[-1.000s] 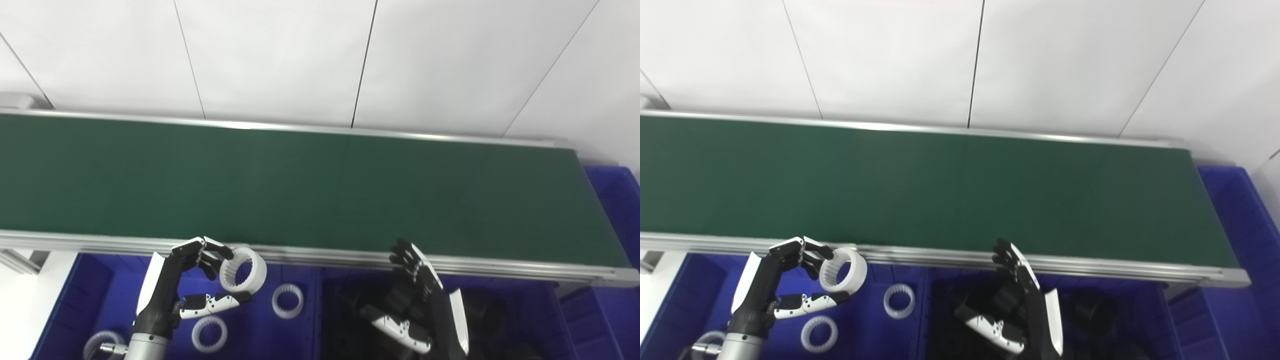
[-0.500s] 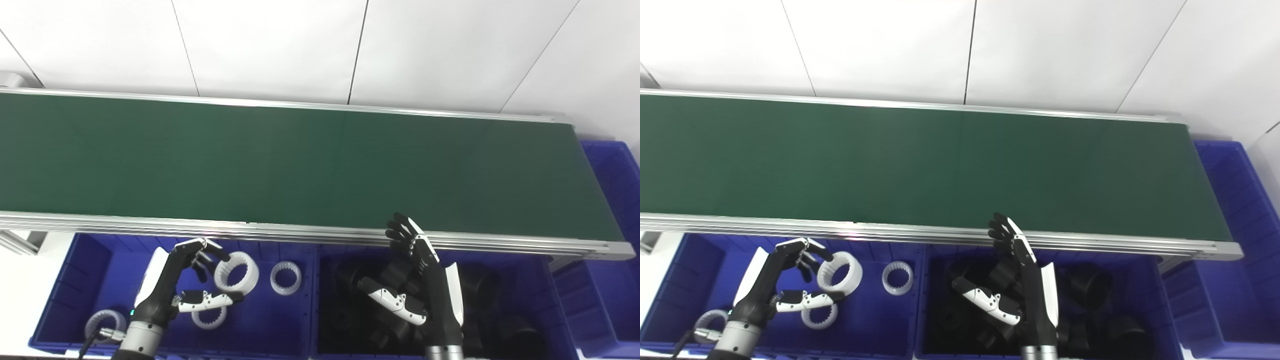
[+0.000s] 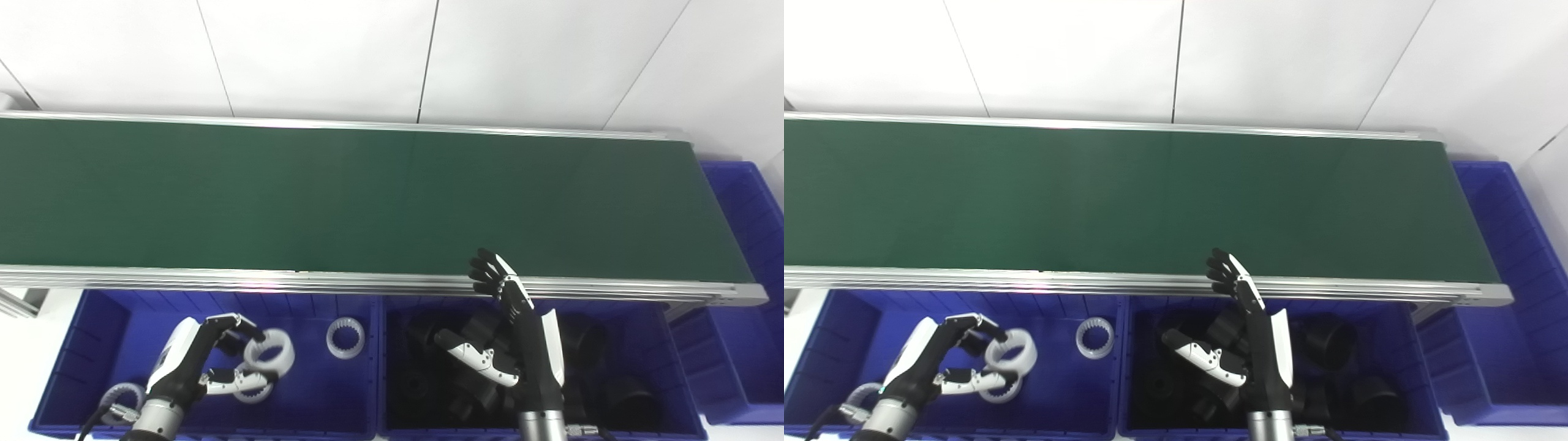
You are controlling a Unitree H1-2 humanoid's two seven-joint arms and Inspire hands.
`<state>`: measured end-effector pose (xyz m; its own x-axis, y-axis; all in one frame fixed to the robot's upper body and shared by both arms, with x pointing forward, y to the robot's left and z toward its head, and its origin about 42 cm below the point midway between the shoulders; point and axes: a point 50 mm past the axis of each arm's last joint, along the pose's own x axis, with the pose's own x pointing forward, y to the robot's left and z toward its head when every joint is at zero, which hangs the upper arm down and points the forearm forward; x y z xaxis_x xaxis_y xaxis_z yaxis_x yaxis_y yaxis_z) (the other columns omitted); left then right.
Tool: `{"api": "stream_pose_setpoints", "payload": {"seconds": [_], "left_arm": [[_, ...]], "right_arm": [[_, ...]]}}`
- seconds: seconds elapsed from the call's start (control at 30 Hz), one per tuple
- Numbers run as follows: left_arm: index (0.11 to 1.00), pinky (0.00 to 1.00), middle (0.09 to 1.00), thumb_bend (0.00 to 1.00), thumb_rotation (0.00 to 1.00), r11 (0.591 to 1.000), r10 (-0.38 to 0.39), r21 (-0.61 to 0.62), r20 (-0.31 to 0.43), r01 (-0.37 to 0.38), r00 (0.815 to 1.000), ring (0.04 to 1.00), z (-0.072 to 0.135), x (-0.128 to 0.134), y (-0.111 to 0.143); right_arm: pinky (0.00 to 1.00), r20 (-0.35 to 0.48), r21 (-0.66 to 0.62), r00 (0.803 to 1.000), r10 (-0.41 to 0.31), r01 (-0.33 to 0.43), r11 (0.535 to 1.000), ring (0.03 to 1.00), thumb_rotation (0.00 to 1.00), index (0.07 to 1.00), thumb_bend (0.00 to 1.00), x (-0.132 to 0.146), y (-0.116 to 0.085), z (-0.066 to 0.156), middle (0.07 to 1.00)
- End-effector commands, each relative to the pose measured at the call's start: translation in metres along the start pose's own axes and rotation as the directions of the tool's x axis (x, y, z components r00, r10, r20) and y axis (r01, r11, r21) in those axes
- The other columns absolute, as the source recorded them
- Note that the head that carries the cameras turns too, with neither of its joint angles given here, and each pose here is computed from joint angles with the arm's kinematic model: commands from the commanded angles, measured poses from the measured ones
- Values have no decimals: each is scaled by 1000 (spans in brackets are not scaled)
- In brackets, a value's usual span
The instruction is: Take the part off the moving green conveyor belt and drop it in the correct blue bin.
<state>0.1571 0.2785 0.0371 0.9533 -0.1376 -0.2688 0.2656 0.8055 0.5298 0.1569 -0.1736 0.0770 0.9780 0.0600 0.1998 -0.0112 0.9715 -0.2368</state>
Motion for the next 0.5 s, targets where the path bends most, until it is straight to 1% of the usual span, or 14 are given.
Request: {"api": "stream_pose_setpoints", "payload": {"seconds": [0.0, 0.07, 0.13, 0.2, 0.23, 0.27, 0.3, 0.33, 0.4, 0.47], "left_arm": [[837, 707, 820, 786, 539, 998, -24, -54, 147, 32, 989, 779, 19, 1, 7], [849, 736, 838, 830, 515, 991, -37, -114, 225, 64, 974, 800, 28, 2, 6], [855, 757, 852, 865, 502, 981, -40, -170, 317, 99, 947, 817, 39, 3, 4], [855, 775, 859, 887, 474, 966, -35, -222, 390, 131, 920, 830, 49, 4, 3], [853, 782, 860, 904, 473, 960, -29, -242, 416, 142, 909, 835, 53, 4, 3], [843, 788, 856, 944, 489, 954, -23, -258, 436, 150, 899, 835, 58, 4, 3], [839, 791, 854, 960, 494, 951, -20, -267, 448, 155, 894, 835, 61, 5, 3], [829, 791, 851, 969, 493, 944, -11, -284, 476, 166, 880, 832, 68, 5, 3], [824, 790, 849, 972, 491, 933, -1, -307, 514, 185, 858, 830, 77, 7, 2], [822, 787, 848, 963, 479, 922, 1, -328, 535, 207, 845, 828, 83, 8, 1]], "right_arm": [[731, 39, 12, 999, -7, 7, 1000, 780, 424, 862, 686, 4, 1, 7, 818], [731, 37, 13, 999, -6, 6, 1000, 781, 427, 862, 694, 5, 1, 6, 817], [731, 36, 12, 999, -4, 4, 1000, 781, 427, 862, 693, 5, 1, 7, 817], [731, 35, 10, 999, -3, 2, 1000, 781, 430, 861, 695, 5, 1, 6, 816], [731, 34, 9, 999, -3, 2, 1000, 781, 434, 861, 696, 5, 1, 6, 816], [730, 32, 8, 999, -2, 2, 1000, 779, 440, 859, 700, 5, 1, 6, 814], [729, 31, 8, 1000, -1, 1, 1000, 779, 442, 859, 701, 5, 2, 5, 814], [726, 26, 9, 1000, 4, -4, 1000, 779, 453, 856, 711, 5, 2, 5, 813], [724, 16, 12, 1000, 13, -13, 1000, 779, 459, 854, 716, 5, 2, 4, 812], [726, 1, 11, 1000, 28, -28, 1000, 784, 466, 854, 719, 5, 3, 3, 814]]}}
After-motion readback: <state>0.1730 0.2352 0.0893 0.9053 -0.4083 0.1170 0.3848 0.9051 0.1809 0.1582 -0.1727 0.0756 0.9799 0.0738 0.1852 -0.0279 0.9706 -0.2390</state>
